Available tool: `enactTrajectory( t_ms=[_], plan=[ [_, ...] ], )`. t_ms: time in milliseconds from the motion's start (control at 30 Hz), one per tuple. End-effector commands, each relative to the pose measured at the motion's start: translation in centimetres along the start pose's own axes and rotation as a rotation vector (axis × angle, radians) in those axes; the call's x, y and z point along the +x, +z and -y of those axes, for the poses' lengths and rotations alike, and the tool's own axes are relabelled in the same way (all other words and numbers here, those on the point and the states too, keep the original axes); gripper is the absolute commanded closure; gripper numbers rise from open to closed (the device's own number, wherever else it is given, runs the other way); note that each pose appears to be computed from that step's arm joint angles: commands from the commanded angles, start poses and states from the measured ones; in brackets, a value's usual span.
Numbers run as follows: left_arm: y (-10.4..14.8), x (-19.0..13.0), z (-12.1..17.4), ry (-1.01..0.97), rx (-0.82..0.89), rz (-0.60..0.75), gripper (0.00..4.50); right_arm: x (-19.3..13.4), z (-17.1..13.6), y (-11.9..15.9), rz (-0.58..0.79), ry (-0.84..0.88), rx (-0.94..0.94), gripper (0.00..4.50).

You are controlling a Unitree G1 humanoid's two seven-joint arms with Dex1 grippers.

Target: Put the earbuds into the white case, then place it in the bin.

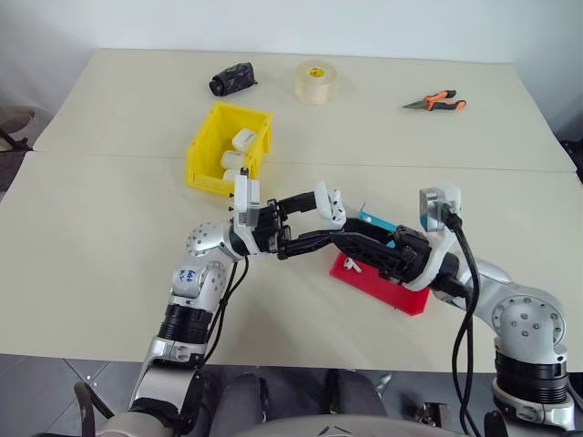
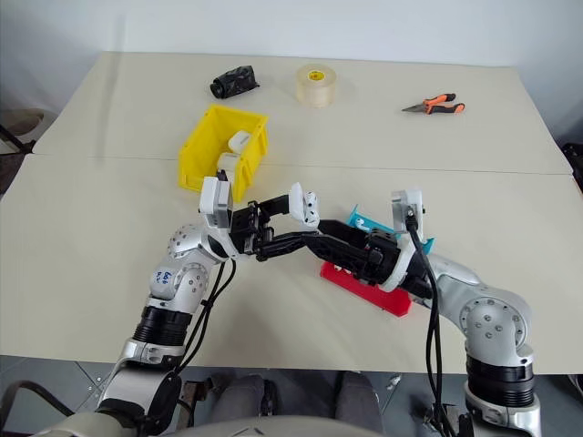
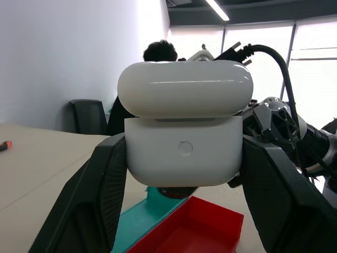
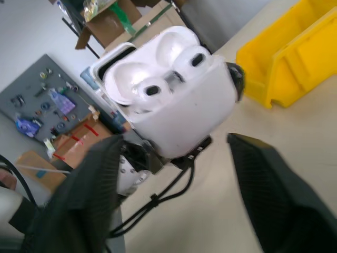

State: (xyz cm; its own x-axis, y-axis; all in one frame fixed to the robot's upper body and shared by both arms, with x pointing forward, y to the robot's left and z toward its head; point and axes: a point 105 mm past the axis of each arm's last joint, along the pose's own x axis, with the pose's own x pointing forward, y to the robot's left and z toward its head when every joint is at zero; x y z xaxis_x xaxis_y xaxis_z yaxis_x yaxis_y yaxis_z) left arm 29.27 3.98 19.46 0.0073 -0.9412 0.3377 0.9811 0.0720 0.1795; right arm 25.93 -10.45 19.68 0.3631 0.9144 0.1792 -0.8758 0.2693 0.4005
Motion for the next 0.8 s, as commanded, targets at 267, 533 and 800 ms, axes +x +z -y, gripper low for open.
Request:
enactTrajectory(
  t_ms=[267, 533, 800],
  plan=[
    [-1.1, -4.2, -1.1, 0.086, 0.187, -0.485, 1.7, -2.9, 1.4, 0.2, -0.168, -0.053, -0.205, 2.58],
    [-2.5, -3.1, -0.1, -0.066, 0.218, -0.674, 1.7, 0.6, -1.6, -1.2, -0.309, 0.181, -0.356, 4.46],
    [-3.4, -1.4, 0.7, -0.1, 0.18, -0.646, 1.7, 3.9, -1.7, -0.6, -0.308, 0.203, -0.396, 4.46]
  ],
)
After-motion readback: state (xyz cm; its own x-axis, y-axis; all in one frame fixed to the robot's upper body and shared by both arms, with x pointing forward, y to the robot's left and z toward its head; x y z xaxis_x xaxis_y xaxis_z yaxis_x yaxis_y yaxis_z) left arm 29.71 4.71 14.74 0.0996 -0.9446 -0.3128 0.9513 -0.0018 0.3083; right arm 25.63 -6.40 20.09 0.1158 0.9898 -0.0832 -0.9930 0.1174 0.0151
